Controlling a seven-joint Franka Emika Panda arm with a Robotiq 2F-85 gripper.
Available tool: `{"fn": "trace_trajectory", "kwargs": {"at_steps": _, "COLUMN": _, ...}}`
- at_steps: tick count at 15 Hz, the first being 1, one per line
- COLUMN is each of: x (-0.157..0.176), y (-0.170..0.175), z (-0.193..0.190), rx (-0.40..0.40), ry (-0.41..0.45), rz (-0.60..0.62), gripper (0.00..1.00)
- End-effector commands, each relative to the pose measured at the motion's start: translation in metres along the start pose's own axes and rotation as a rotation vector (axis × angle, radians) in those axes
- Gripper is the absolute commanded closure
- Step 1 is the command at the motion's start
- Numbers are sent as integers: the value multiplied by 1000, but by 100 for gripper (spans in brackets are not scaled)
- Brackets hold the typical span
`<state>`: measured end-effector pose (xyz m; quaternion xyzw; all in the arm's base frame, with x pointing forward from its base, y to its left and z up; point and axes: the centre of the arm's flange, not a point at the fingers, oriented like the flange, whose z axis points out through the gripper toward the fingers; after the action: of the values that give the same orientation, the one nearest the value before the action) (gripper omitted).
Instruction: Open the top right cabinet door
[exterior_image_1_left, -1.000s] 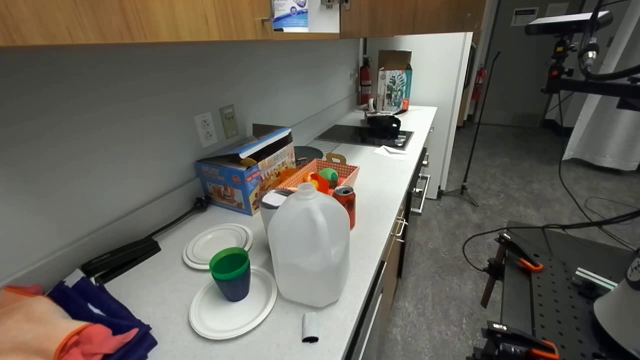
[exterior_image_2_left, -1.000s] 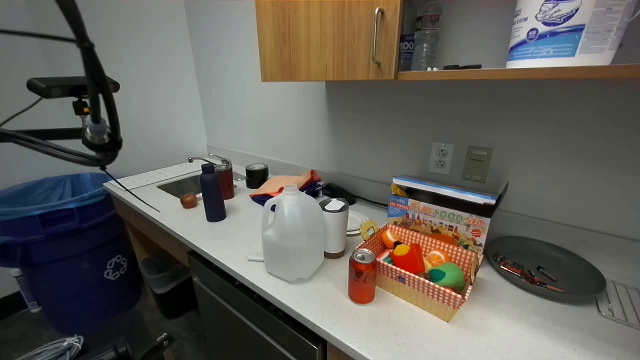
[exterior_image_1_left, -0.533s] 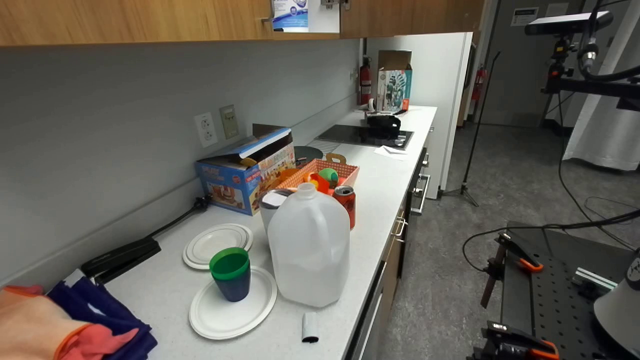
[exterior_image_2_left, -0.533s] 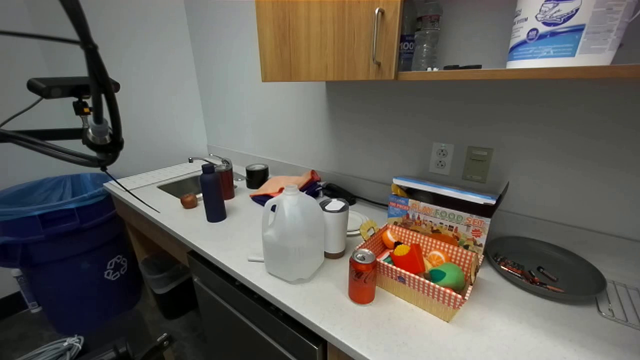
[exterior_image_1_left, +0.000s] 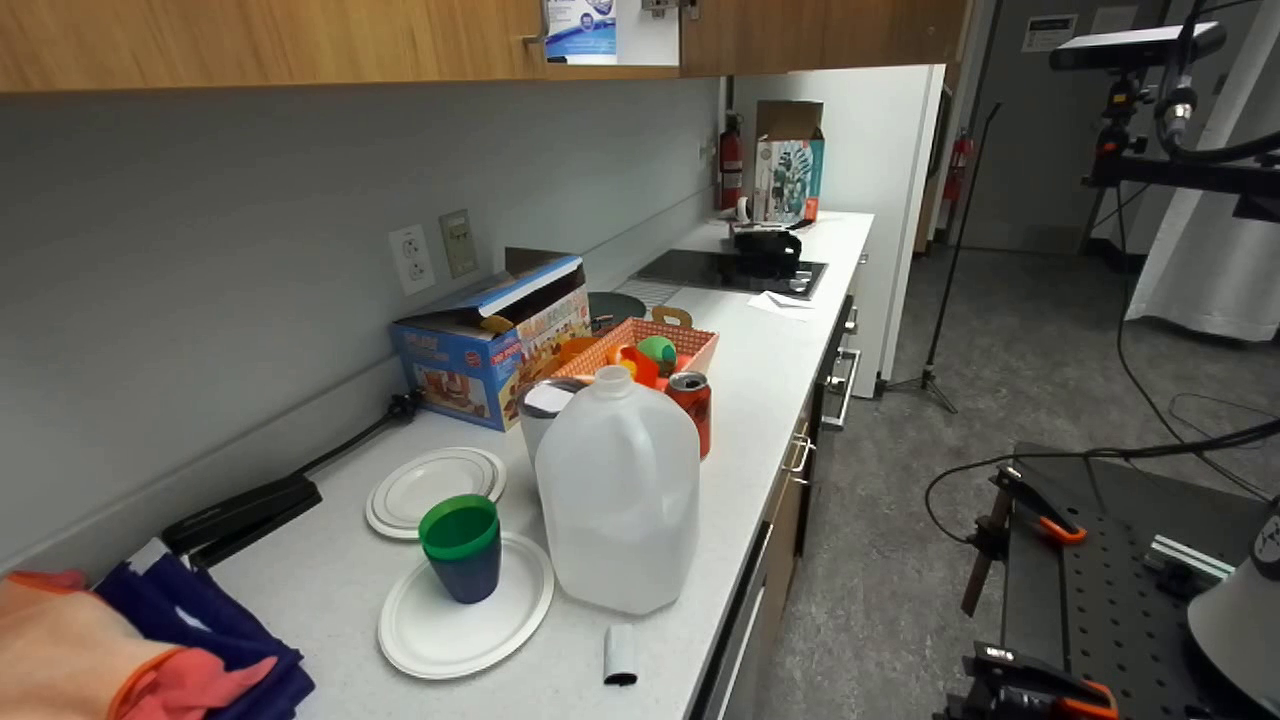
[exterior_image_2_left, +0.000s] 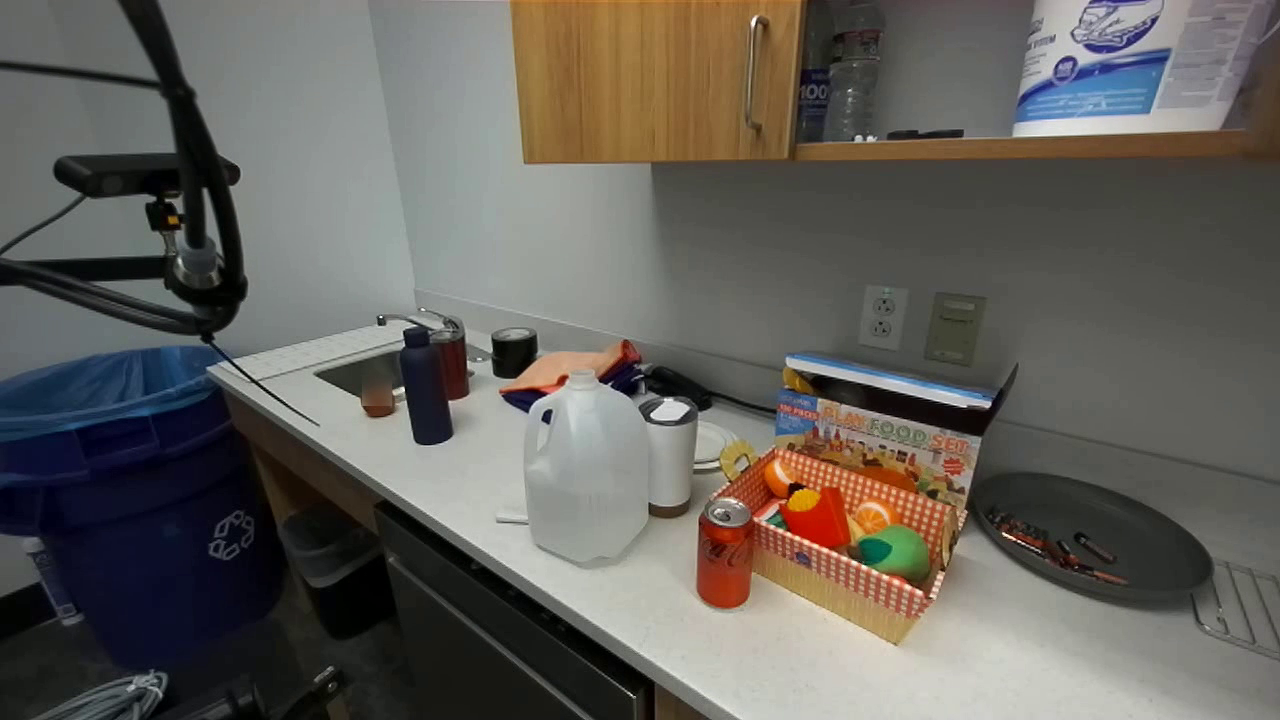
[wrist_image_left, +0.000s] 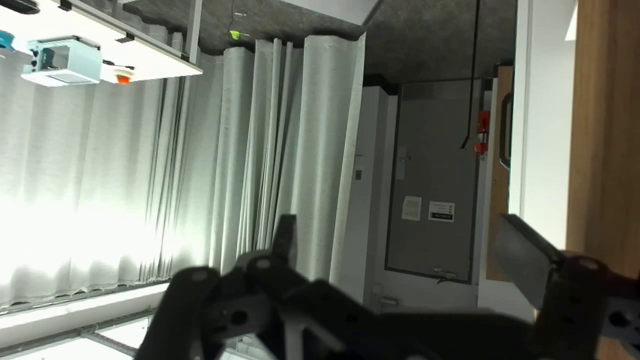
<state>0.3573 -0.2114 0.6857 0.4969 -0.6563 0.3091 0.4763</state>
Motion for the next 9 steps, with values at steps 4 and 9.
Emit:
{"fn": "trace_trajectory", "kwargs": {"at_steps": 4, "x": 0, "y": 0, "z": 0, "rx": 0, "ry": 0, "rz": 0, "gripper": 0}}
{"fn": "trace_trajectory", "kwargs": {"at_steps": 9, "x": 0, "y": 6, "z": -3, "rx": 13, "ry": -8, "rz": -5, "gripper": 0}}
